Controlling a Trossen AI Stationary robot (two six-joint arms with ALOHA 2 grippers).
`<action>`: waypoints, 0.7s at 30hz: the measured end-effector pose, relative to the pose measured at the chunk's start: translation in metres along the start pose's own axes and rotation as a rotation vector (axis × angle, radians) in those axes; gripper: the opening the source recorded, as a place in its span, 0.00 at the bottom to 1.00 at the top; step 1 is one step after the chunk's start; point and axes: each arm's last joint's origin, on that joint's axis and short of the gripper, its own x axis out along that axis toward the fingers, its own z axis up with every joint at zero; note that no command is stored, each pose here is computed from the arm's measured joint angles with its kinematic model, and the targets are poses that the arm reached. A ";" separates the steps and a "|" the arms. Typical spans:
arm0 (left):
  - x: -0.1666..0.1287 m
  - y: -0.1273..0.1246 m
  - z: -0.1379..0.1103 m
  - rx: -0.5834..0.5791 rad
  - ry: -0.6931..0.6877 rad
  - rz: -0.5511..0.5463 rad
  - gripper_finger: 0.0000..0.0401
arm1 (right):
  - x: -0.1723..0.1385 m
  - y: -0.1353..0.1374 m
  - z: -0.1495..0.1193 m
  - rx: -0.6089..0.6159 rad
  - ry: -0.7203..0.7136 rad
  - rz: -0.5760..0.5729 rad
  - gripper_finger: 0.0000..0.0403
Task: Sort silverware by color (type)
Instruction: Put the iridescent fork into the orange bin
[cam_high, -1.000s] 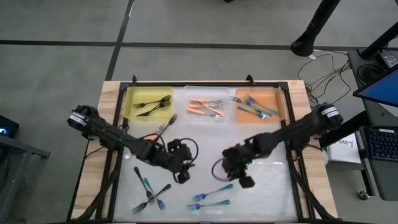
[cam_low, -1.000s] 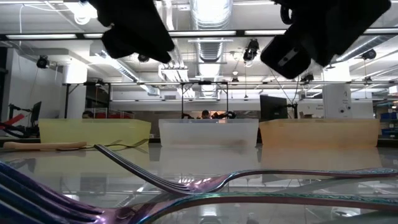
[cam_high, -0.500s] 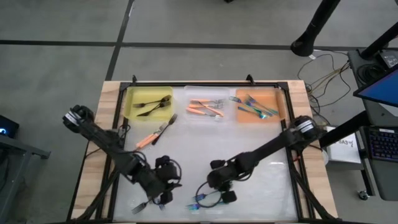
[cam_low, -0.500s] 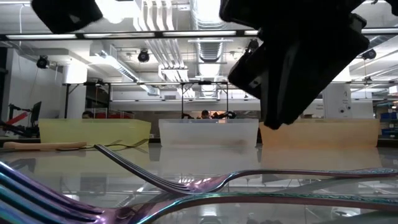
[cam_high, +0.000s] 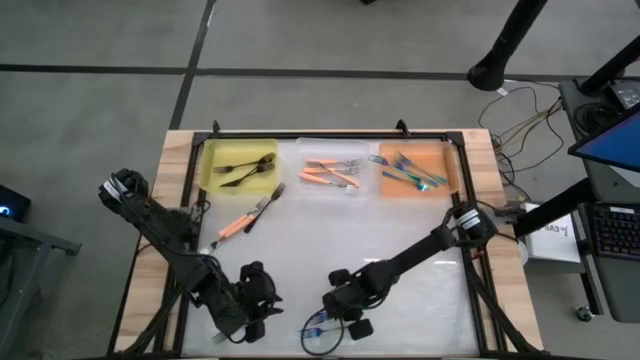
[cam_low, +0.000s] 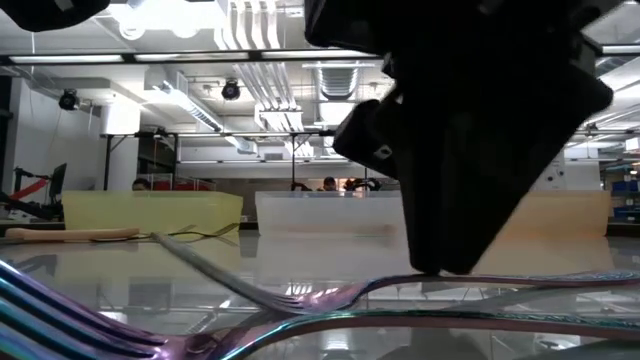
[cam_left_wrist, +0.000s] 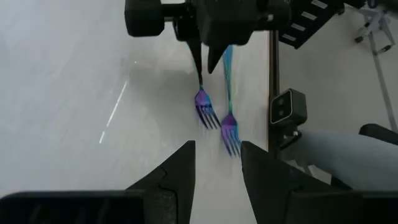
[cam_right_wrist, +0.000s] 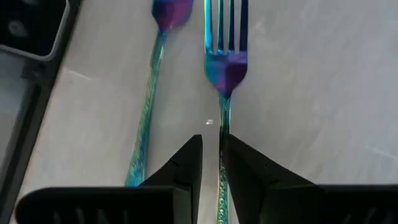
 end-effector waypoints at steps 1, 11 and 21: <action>0.000 0.000 0.000 0.000 0.000 -0.001 0.27 | 0.002 0.000 0.001 0.001 -0.001 0.001 0.15; -0.001 -0.001 -0.001 0.000 0.001 -0.004 0.27 | 0.005 0.001 0.009 -0.018 -0.004 -0.008 0.15; -0.001 -0.001 -0.001 0.023 0.002 -0.002 0.27 | -0.014 0.005 0.010 -0.045 0.010 0.006 0.18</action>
